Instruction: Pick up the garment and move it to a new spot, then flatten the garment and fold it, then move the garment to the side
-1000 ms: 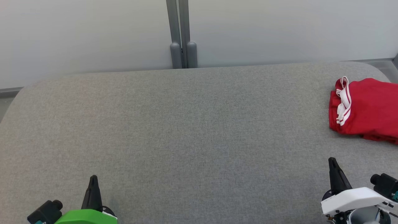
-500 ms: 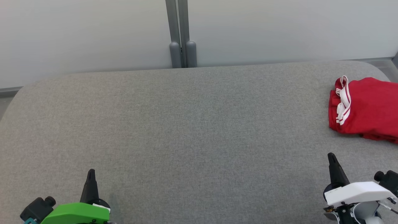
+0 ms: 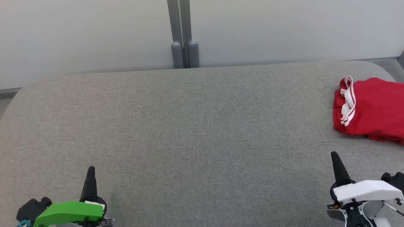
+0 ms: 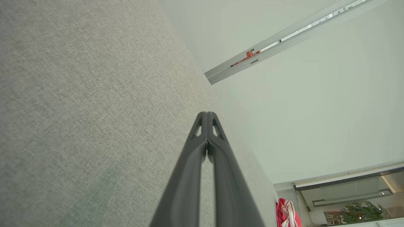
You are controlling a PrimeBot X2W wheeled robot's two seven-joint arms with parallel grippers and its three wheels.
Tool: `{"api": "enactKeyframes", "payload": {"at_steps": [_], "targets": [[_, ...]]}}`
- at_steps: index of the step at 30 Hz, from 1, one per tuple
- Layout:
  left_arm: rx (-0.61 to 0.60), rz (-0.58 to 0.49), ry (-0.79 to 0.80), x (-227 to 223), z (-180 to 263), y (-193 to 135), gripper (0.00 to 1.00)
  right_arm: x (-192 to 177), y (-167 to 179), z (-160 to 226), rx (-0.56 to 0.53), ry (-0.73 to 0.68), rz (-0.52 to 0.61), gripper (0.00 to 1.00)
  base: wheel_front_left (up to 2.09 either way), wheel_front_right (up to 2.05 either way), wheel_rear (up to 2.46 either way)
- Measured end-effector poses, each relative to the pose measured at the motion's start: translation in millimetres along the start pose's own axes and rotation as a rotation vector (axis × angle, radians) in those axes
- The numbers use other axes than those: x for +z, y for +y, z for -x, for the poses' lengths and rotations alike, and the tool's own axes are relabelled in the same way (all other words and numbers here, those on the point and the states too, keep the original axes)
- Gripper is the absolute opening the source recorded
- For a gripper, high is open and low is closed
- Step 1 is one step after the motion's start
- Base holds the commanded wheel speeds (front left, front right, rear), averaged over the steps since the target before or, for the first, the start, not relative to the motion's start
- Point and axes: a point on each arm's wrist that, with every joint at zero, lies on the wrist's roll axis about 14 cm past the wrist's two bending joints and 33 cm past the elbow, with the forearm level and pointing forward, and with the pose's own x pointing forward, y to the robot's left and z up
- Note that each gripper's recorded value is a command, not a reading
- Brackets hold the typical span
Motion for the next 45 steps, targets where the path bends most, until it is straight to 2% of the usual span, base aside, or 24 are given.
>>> {"api": "enactKeyframes", "payload": {"at_steps": [45], "targets": [[-0.099,0.378,0.015,13.0,-15.9,-25.9,0.0,6.3,17.8,-12.7,0.056,0.012,-0.44,0.0,0.0,0.0,0.0]]}}
